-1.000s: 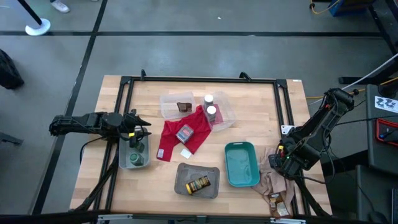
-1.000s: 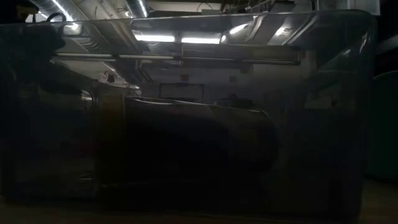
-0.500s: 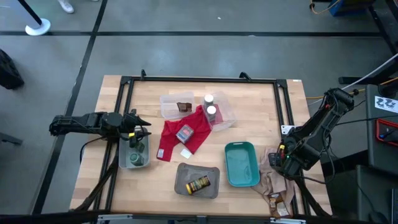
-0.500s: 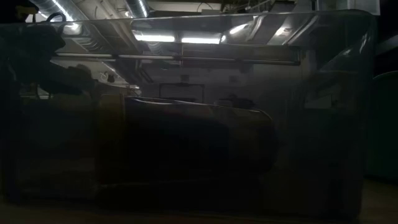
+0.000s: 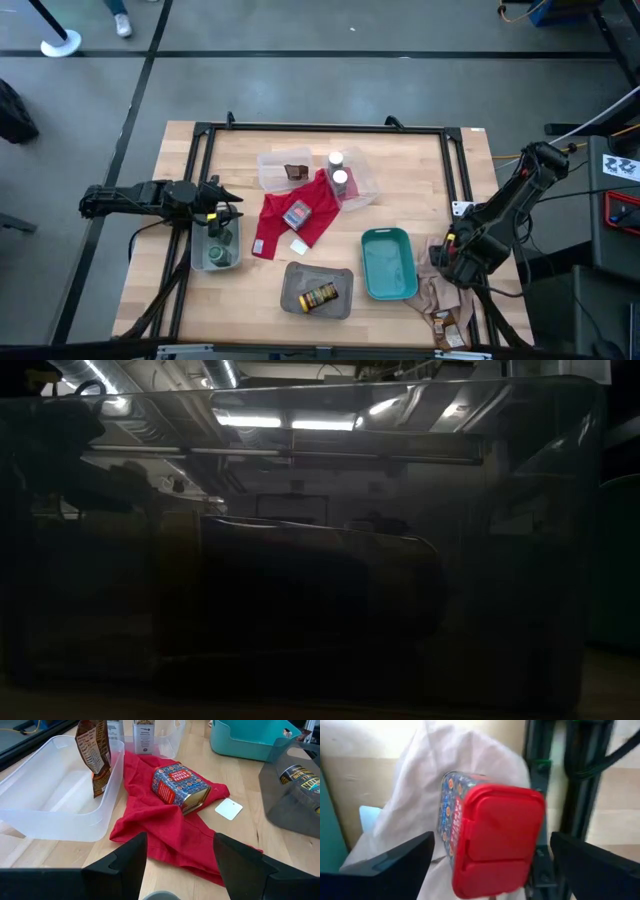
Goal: Sort spices by type
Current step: Put the right red seasoning can into the green bin
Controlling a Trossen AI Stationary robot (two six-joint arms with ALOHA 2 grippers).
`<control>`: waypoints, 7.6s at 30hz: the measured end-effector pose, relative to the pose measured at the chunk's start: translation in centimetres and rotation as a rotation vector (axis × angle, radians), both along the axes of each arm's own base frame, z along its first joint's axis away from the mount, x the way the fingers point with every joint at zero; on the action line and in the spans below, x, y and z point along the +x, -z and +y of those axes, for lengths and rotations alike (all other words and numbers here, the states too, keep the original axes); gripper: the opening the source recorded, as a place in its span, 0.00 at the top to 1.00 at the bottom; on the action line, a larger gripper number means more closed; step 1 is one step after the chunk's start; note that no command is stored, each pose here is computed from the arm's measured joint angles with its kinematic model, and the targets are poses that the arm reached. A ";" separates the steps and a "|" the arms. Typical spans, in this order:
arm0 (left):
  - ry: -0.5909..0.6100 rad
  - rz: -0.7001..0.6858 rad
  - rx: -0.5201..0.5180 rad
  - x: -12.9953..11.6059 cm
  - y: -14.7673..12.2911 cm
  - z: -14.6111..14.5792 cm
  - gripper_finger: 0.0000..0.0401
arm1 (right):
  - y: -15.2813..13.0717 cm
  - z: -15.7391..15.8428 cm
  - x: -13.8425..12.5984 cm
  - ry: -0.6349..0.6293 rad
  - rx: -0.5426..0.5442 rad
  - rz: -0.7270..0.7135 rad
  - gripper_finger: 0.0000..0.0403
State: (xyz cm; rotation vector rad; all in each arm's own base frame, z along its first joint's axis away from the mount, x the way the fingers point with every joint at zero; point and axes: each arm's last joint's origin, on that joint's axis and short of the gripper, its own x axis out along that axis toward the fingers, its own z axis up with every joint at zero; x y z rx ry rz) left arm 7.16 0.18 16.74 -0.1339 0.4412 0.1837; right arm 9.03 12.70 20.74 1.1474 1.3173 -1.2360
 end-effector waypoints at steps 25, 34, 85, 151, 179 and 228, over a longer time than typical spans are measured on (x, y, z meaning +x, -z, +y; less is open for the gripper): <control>0.000 0.000 0.000 0.0 0.0 0.0 0.48 | 0.4 0.2 0.5 -0.007 -0.008 -0.107 0.20; 0.000 0.000 0.000 0.0 0.0 0.0 0.48 | 0.3 0.9 1.0 -0.003 0.056 -0.154 0.20; 0.000 0.000 0.000 0.0 0.0 0.0 0.48 | 0.3 0.5 1.1 -0.137 -0.023 -0.223 0.20; 0.000 -0.008 0.000 0.0 -0.1 0.0 0.48 | -5.7 1.7 2.4 -0.164 -0.138 -0.294 0.47; -0.046 -0.267 -0.143 0.8 -2.2 0.0 0.48 | -3.2 2.1 11.0 -0.407 -0.370 -0.493 0.47; -0.040 -0.259 -0.126 0.8 -2.2 0.0 0.48 | 1.2 3.2 12.7 -0.525 -0.164 -0.195 0.38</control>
